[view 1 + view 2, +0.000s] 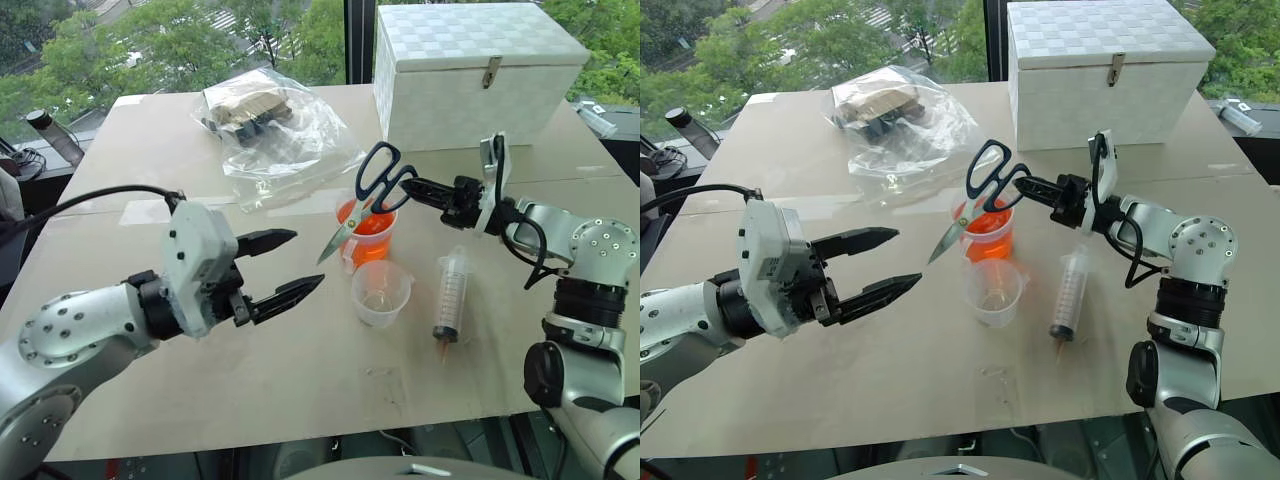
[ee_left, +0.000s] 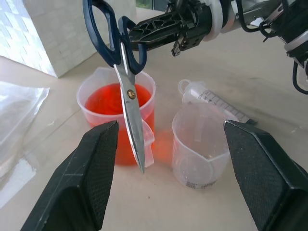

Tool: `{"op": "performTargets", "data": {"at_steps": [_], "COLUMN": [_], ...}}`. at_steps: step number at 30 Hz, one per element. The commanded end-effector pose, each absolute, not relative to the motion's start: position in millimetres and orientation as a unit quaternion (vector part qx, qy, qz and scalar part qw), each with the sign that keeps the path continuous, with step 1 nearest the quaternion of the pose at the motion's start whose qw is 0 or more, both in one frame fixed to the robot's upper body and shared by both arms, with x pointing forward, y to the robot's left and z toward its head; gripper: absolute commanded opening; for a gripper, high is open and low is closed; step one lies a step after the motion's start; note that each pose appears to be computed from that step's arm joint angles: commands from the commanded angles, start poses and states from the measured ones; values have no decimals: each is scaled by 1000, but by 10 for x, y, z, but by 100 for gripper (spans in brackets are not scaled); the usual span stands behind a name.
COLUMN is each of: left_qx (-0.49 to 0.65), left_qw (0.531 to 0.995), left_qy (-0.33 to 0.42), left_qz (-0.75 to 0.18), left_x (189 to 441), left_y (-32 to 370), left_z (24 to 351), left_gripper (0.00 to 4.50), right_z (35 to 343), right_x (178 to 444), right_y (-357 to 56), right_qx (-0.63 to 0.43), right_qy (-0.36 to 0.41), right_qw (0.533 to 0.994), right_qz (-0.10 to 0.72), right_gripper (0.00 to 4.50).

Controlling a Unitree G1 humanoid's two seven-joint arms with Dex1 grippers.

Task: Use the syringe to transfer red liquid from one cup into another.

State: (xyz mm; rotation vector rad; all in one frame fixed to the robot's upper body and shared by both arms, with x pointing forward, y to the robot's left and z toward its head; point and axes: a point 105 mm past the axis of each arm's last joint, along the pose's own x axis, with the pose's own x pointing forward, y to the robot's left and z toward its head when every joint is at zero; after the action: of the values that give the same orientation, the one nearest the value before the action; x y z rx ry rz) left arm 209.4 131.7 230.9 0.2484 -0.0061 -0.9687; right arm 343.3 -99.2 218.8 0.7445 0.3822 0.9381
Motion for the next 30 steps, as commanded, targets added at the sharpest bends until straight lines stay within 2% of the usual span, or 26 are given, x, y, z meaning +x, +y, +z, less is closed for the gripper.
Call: {"op": "performTargets", "data": {"at_steps": [1, 5, 8, 13, 15, 19, 20, 23, 27, 28, 30], "left_qx": [106, 96, 89, 84, 85, 92, 94, 101, 109, 111, 122], "left_qw": [874, 867, 861, 844, 838, 826, 823, 820, 822, 822, 824], "left_qy": [-33, -53, -67, -81, -85, -82, -80, -82, -85, -85, -79], "left_qz": [-473, -485, -496, -524, -532, -551, -554, -557, -552, -552, -547], "left_x": [2108, 2173, 2247, 2338, 2405, 2478, 2489, 2519, 2539, 2541, 2537], "left_y": [1255, 1137, 1001, 797, 735, 639, 622, 608, 658, 668, 728], "left_z": [2438, 2526, 2579, 2618, 2629, 2600, 2585, 2572, 2581, 2581, 2568], "left_gripper": [351, 351, 351, 351, 351, 351, 351, 351, 351, 351, 351], "right_z": [2610, 2800, 2775, 2456, 2181, 1718, 1646, 1578, 1764, 1791, 1943], "right_x": [3482, 3545, 3564, 3579, 3564, 3463, 3449, 3433, 3369, 3355, 3295], "right_y": [-1320, -1820, -2265, -3004, -3352, -3580, -3606, -3695, -3740, -3729, -3479], "right_qx": [388, 427, 433, 435, 426, 406, 397, 371, 287, 269, 194], "right_qy": [97, 68, 65, 93, 123, 197, 206, 198, 170, 171, 190], "right_qw": [810, 817, 841, 882, 895, 891, 893, 904, 941, 947, 962], "right_qz": [429, 383, 316, 156, 55, -38, -52, -80, -52, -42, 33], "right_gripper": [5, 5, 5, 5, 5, 5, 104, 227, 418, 445, 445]}}
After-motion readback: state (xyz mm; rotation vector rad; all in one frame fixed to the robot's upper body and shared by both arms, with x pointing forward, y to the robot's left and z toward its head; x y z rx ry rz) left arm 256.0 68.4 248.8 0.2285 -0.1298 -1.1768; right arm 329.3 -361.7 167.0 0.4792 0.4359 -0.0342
